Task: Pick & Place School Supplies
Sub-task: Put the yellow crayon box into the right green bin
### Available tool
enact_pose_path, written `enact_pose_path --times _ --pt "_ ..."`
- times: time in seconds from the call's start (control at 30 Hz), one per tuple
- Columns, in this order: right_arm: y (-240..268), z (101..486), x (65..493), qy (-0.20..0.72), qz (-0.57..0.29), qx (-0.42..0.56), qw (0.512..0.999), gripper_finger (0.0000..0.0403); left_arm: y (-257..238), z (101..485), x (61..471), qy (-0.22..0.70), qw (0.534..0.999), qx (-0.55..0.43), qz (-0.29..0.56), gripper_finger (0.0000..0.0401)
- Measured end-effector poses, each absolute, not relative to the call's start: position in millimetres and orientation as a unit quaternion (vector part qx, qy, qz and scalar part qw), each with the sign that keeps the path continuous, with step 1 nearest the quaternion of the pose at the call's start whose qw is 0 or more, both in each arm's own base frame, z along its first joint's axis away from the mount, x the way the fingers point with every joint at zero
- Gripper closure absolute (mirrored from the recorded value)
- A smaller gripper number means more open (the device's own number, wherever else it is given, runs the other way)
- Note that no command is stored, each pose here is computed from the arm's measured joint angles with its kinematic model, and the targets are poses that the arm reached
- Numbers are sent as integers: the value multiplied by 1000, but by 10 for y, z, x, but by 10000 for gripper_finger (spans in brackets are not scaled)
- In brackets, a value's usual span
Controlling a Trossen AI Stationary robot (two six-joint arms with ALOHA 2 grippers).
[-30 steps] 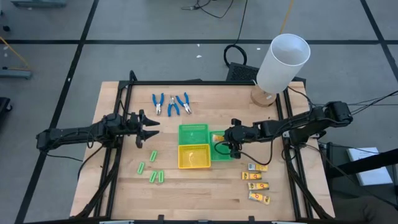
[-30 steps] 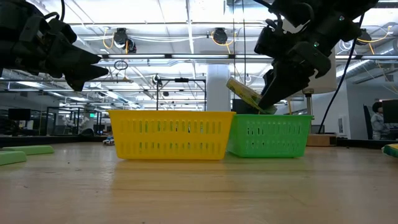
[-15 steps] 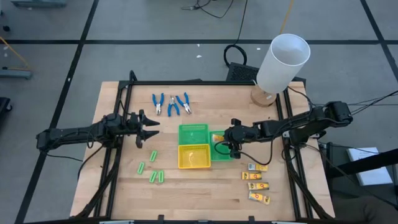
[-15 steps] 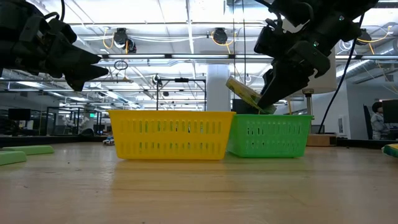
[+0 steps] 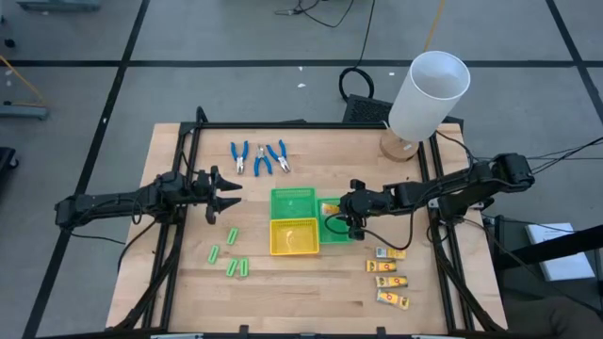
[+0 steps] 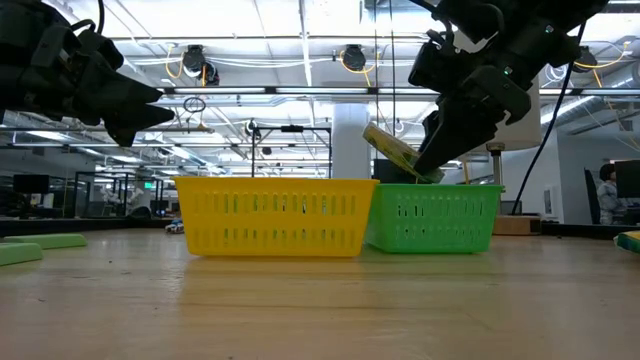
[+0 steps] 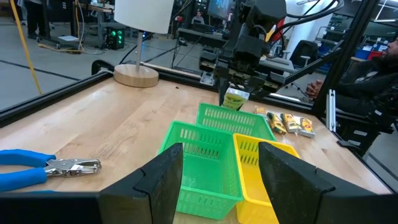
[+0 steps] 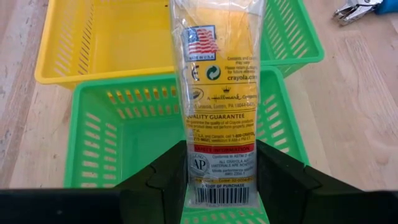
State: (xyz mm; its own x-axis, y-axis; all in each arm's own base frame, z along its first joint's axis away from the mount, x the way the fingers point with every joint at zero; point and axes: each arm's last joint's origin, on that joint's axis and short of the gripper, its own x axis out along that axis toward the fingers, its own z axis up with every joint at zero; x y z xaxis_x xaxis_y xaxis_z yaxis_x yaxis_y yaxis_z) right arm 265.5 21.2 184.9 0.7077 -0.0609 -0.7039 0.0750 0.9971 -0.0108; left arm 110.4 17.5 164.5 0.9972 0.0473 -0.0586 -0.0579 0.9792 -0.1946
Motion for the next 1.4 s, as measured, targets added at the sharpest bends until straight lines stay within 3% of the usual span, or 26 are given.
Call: enact_pose_path --times 0.63,1.03,1.4 --pt "213 1848 2654 381 -40 18 924 241 175 1645 1104 27 994 -99 26 187" --pt "212 1842 2648 384 -41 21 922 169 175 1645 1104 27 994 -98 26 187" --pt "229 1862 2639 382 -27 -7 924 166 175 1645 1104 27 994 -99 26 187"
